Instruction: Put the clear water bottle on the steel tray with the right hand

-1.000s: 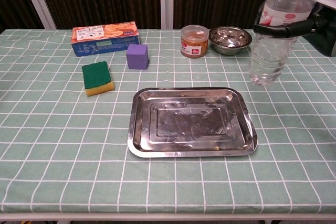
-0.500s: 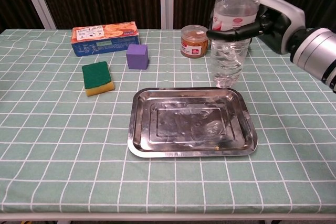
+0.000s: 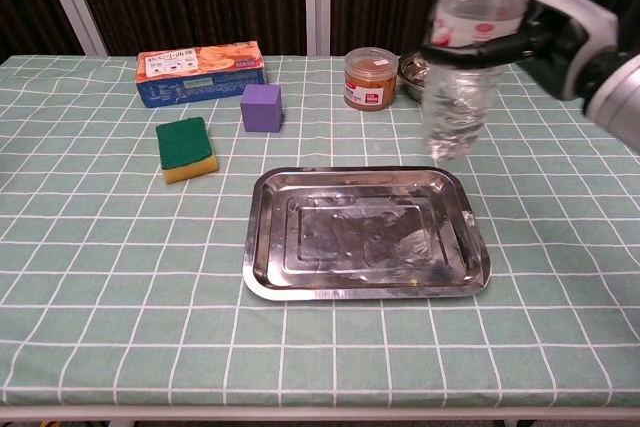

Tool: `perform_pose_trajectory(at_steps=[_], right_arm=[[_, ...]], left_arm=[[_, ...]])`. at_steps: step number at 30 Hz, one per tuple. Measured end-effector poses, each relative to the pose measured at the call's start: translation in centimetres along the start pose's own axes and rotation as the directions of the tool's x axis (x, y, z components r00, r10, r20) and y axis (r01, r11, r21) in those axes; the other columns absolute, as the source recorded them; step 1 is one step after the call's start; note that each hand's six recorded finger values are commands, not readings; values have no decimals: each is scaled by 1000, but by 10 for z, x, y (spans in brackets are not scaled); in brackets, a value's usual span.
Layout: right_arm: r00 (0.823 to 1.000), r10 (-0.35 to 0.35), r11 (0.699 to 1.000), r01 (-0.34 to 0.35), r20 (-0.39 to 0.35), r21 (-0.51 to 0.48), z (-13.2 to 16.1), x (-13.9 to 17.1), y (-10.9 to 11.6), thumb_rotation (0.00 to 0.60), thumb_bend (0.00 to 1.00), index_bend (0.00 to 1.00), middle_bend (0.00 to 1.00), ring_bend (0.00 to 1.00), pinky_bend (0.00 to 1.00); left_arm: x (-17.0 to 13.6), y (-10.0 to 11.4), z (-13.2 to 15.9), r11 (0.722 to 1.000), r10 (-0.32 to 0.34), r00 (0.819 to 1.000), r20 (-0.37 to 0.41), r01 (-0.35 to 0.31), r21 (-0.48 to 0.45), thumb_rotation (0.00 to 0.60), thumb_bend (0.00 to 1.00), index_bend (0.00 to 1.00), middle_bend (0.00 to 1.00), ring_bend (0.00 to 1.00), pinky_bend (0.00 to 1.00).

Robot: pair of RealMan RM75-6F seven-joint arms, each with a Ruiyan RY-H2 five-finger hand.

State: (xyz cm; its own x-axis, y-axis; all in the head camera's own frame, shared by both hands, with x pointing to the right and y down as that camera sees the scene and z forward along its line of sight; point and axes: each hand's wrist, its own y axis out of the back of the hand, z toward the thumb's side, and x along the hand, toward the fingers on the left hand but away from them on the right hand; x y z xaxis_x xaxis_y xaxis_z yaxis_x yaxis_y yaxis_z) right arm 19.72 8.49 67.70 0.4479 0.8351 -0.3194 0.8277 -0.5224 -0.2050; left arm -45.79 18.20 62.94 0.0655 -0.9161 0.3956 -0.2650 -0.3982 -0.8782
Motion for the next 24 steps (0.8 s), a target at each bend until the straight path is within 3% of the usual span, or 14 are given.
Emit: perform_pose_trajectory(at_steps=[2, 7, 9, 21, 24], right_arm=[[1000, -1, 1000, 1, -12, 9, 3, -2, 0, 600, 207, 694, 545, 386, 451], [997, -78, 995, 78, 1, 56, -1, 15, 42, 600, 209, 694, 546, 386, 451], [997, -79, 995, 77, 22, 57, -7, 23, 45, 600, 207, 694, 545, 386, 451], [992, 105, 994, -105, 67, -11, -28, 2, -40, 600, 194, 694, 545, 385, 449], [988, 132, 991, -131, 77, -12, -35, 0, -48, 600, 104, 684, 529, 378, 434]], left_arm=[[0, -1, 0, 1000, -2, 1000, -1, 2, -1, 600, 324, 185, 207, 110, 193], [2, -5, 1, 1000, -12, 1000, 6, 12, -11, 600, 324, 185, 207, 109, 193], [2, -7, 2, 1000, -16, 1000, 10, 16, -12, 600, 323, 185, 207, 109, 193], [-4, -5, -5, 1000, -15, 1000, -12, 15, -16, 600, 324, 185, 207, 110, 193], [-4, -6, -6, 1000, -17, 1000, -11, 17, -15, 600, 324, 185, 207, 110, 193]])
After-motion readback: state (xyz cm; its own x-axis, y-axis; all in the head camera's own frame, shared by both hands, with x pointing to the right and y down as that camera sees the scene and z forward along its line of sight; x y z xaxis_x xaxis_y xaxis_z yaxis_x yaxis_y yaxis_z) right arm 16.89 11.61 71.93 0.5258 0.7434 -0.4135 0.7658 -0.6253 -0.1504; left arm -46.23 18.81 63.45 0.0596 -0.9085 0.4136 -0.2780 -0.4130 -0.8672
